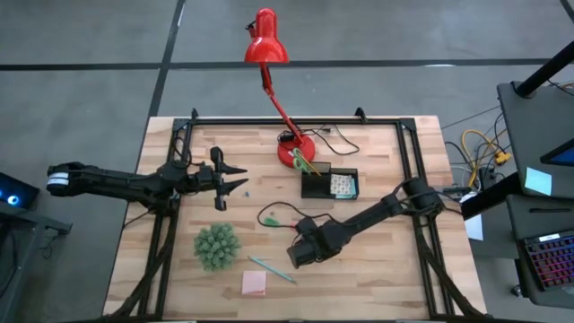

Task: Pick and place office supplies into organizer
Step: Put the blue eraser into the front left compartment of the desk organizer

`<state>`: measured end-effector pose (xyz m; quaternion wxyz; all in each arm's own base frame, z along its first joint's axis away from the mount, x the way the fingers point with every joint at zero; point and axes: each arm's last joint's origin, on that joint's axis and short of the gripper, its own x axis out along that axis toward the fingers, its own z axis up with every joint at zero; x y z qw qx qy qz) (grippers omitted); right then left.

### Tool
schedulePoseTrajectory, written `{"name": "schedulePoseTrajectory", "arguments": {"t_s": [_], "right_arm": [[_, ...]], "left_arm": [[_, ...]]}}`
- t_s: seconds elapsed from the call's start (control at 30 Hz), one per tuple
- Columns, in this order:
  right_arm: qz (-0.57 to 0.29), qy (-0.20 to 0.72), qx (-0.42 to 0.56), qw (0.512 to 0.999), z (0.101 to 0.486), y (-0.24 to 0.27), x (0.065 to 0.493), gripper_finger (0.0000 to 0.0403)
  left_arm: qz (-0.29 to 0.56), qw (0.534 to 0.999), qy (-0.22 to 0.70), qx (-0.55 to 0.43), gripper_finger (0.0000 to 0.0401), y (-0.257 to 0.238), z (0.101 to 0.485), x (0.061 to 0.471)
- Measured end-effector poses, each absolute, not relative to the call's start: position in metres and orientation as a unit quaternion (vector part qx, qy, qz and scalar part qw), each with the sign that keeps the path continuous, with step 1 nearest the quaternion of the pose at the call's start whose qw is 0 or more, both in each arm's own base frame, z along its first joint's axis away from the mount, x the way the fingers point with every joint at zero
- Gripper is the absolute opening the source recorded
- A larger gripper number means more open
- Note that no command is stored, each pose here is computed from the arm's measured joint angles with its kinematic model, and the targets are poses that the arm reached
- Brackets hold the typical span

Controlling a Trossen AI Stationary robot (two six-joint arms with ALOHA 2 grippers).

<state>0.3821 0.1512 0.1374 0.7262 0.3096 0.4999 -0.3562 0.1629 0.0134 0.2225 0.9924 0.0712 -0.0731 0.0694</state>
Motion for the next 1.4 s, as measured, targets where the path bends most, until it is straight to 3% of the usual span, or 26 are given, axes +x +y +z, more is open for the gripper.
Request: {"name": "schedulePoseTrajectory", "arguments": {"t_s": [0.8, 1.23, 1.4], "right_arm": [[-0.337, 0.518, 0.314, 0.721, 0.1295, 0.1576, 0.3834, 0.0197], [-0.312, 0.552, 0.310, 0.708, 0.1286, 0.1584, 0.3811, 0.0077], [-0.308, 0.558, 0.312, 0.704, 0.1287, 0.1589, 0.3806, 0.0057]], "left_arm": [[0.069, 0.992, -0.073, 0.072, 0.0107, 0.0133, 0.2225, 0.1629], [0.069, 0.993, -0.070, 0.072, 0.0107, 0.0133, 0.2219, 0.1630], [0.069, 0.993, -0.070, 0.072, 0.0107, 0.0133, 0.2219, 0.1630]]}}
